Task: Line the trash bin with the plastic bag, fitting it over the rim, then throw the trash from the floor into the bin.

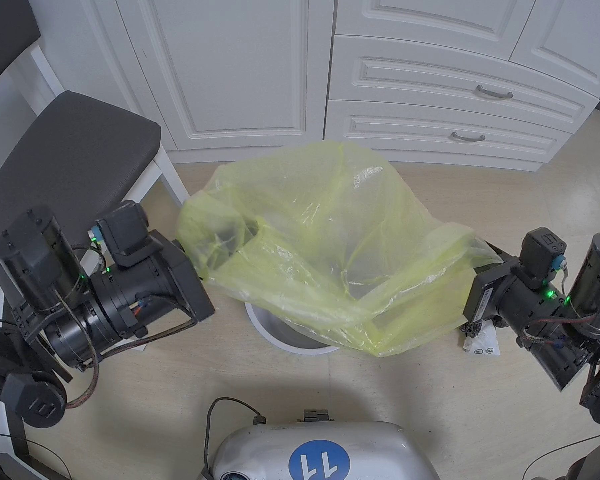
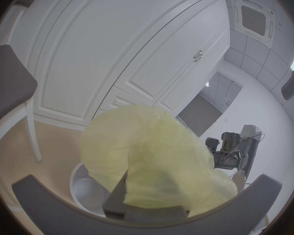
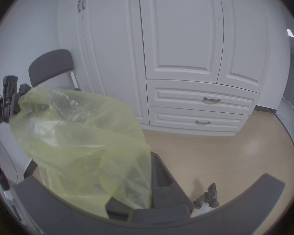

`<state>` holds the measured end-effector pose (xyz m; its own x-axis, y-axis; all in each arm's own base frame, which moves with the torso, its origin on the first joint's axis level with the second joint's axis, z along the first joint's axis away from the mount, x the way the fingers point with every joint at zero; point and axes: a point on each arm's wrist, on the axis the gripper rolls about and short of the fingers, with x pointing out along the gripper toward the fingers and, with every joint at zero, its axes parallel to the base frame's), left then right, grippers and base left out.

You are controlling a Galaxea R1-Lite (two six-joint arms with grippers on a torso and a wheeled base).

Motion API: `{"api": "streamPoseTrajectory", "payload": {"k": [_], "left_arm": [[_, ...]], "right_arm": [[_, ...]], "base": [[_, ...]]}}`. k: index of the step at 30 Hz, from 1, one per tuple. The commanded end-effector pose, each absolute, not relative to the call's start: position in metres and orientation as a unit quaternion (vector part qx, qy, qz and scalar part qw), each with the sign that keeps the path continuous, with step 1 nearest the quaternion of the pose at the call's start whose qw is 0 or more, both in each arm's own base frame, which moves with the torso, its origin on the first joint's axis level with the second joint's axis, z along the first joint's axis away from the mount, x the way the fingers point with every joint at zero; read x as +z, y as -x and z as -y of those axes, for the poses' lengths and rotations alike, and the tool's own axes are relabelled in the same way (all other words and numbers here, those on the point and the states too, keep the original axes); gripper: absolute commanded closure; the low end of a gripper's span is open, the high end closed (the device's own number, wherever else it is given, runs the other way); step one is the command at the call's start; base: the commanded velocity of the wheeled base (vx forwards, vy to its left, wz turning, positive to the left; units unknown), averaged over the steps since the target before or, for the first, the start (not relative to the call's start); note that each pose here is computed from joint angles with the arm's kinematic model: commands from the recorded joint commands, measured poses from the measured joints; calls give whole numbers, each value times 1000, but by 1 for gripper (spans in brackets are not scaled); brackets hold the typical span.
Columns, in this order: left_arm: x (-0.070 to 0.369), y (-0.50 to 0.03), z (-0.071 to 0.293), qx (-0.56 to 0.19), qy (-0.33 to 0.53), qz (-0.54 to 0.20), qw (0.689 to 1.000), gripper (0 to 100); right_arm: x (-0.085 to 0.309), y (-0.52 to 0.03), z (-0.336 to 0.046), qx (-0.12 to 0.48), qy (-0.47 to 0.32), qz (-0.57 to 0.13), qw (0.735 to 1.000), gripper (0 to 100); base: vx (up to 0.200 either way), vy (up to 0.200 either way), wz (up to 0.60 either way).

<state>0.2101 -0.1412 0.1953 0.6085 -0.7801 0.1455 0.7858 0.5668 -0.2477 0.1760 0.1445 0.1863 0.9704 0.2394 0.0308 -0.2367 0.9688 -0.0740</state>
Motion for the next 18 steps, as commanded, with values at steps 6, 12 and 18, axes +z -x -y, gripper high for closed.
{"api": "streamPoseTrajectory", "payload": {"k": [6,12,18], "left_arm": [[155,-234,165,-444,161,-29,881,100],[141,-244,172,-445,176,-29,878,100],[138,-245,173,-438,177,-30,881,100]], "right_arm": [[158,-196,-176,145,17,18,989,100],[148,-203,-181,153,12,26,988,100],[145,-206,-182,155,12,19,988,100]], "base": [[0,0,0],[0,0,0],[0,0,0]]}}
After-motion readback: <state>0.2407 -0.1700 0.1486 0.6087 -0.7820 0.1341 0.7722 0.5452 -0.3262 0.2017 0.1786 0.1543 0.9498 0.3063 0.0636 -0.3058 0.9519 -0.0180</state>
